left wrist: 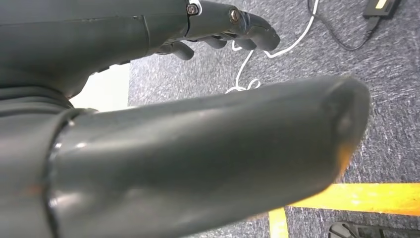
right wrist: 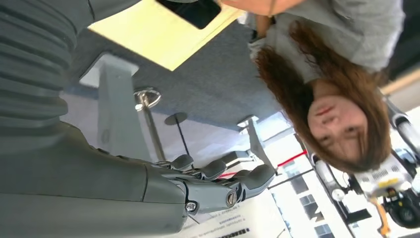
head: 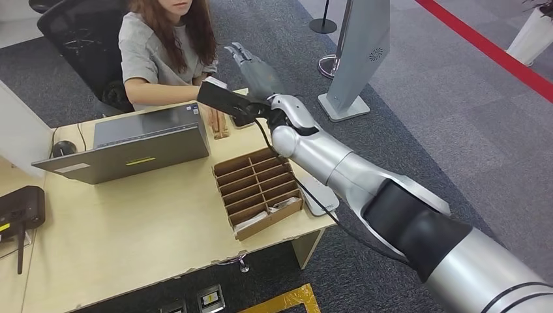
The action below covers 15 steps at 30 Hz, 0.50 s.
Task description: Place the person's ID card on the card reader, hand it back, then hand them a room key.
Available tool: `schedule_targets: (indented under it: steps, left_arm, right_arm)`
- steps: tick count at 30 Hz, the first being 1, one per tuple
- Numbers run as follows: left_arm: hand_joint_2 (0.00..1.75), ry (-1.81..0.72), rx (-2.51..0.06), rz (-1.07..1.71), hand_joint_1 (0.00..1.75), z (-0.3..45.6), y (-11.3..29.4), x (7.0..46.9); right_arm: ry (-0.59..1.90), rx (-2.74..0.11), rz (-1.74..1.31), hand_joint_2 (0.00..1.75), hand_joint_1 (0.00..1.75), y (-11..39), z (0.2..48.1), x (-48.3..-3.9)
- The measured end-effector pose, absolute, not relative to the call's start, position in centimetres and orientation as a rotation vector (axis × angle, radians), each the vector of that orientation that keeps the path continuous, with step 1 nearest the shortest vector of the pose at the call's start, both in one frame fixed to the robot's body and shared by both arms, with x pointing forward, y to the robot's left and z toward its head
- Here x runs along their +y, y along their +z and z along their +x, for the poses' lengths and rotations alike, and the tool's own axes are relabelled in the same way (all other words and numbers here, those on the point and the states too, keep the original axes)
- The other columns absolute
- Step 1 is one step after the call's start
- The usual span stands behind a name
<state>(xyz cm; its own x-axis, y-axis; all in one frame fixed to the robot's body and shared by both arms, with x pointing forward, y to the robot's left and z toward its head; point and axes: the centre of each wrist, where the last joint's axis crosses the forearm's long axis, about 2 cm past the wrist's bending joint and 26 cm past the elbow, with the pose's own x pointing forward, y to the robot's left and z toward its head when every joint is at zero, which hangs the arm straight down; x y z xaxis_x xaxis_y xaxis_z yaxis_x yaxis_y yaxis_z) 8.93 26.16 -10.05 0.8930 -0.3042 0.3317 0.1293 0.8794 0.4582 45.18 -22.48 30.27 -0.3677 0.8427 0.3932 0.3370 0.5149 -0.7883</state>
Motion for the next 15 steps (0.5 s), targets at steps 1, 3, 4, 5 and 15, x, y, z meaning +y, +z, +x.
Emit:
schedule_targets:
  steps: [1, 3, 4, 5, 15]
  left_arm:
    - [0.00, -0.227, -0.408, 0.445, 0.00, 8.7, -10.1, 26.2]
    - [0.00, -0.214, -0.404, 0.448, 0.00, 8.3, -10.2, 26.2]
    - [0.00, -0.207, -0.402, 0.450, 0.00, 8.0, -10.2, 26.1]
    - [0.00, -0.201, -0.400, 0.451, 0.00, 7.9, -10.2, 26.1]
    - [0.00, -0.166, -0.383, 0.452, 0.00, 7.3, -10.3, 26.1]
  right_arm:
    - [0.741, -1.958, -0.945, 1.75, 0.00, 29.7, 44.6, -22.6]
    - [0.677, -2.005, -0.896, 1.75, 0.00, 28.6, 43.2, -22.7]
    - [0.650, -2.023, -0.866, 1.75, 0.00, 28.1, 42.5, -22.8]
    - [0.621, -2.042, -0.833, 1.75, 0.00, 27.7, 41.7, -22.9]
    - [0.494, -2.140, -0.593, 1.75, 0.00, 26.1, 35.7, -24.9]
